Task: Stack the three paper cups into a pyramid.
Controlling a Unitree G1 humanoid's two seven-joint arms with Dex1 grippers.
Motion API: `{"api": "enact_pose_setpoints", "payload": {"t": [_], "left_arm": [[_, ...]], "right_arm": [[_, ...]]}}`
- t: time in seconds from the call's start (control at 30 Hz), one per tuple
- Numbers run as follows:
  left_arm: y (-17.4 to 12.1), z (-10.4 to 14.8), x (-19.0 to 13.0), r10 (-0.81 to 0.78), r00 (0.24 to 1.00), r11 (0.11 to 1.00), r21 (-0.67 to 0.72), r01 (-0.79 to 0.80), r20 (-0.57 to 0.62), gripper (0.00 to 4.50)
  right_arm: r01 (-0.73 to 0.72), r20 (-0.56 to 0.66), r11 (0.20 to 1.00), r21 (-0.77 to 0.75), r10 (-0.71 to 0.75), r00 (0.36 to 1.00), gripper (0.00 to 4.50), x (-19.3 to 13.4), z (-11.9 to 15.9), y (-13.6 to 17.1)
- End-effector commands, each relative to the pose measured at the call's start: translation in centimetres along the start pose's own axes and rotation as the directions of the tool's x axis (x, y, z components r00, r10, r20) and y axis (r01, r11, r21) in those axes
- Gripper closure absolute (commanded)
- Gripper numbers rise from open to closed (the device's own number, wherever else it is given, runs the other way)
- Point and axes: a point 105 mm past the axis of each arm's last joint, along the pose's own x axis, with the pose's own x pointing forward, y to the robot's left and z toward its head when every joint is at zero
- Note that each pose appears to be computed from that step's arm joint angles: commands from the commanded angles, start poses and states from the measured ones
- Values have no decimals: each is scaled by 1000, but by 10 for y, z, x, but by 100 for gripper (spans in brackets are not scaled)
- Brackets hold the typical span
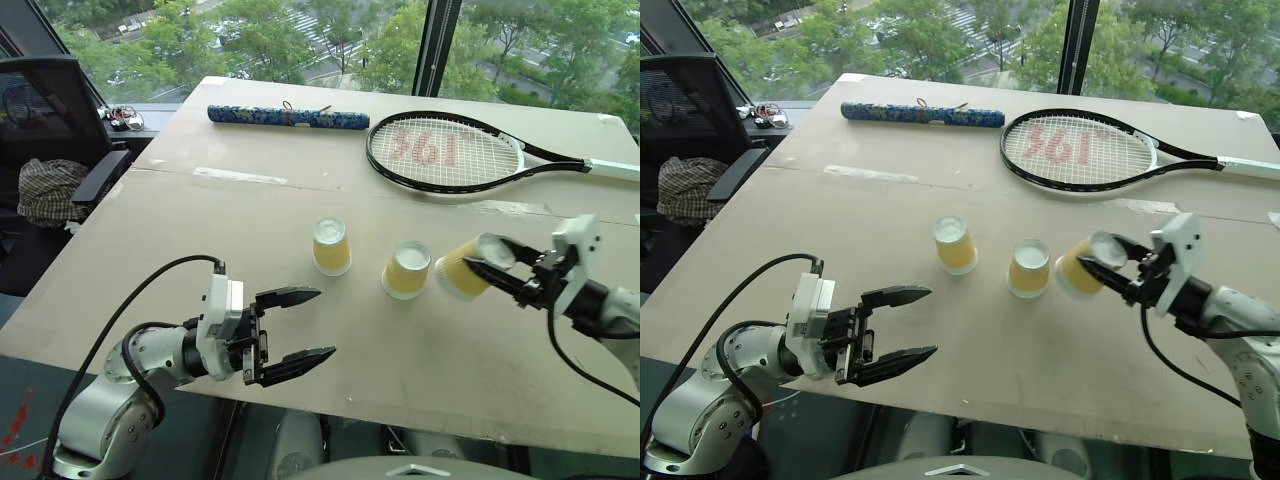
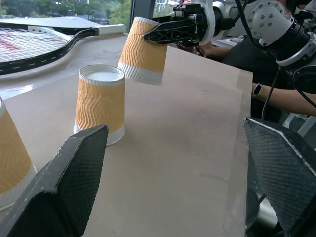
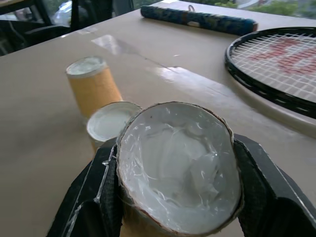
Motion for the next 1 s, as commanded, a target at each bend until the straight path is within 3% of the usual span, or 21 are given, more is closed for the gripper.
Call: {"api": "enact_pose_setpoints", "payload": {"t": [0.03, 0.87, 1.0], "left_arm": [[-2, 6, -2, 7, 1000, 1000, 25, -7, 2, 0], [-5, 0, -2, 55, 998, 998, 16, -55, 2, 0], [6, -1, -6, 139, 990, 990, 10, -139, 10, 0]], "right_arm": [[-61, -29, 992, -110, 58, 998, 239, 8, 3, 10], [-51, -175, 977, -205, 15, 984, 239, 28, -45, 13], [-47, -141, 984, -175, 22, 990, 62, 33, -39, 15]]}}
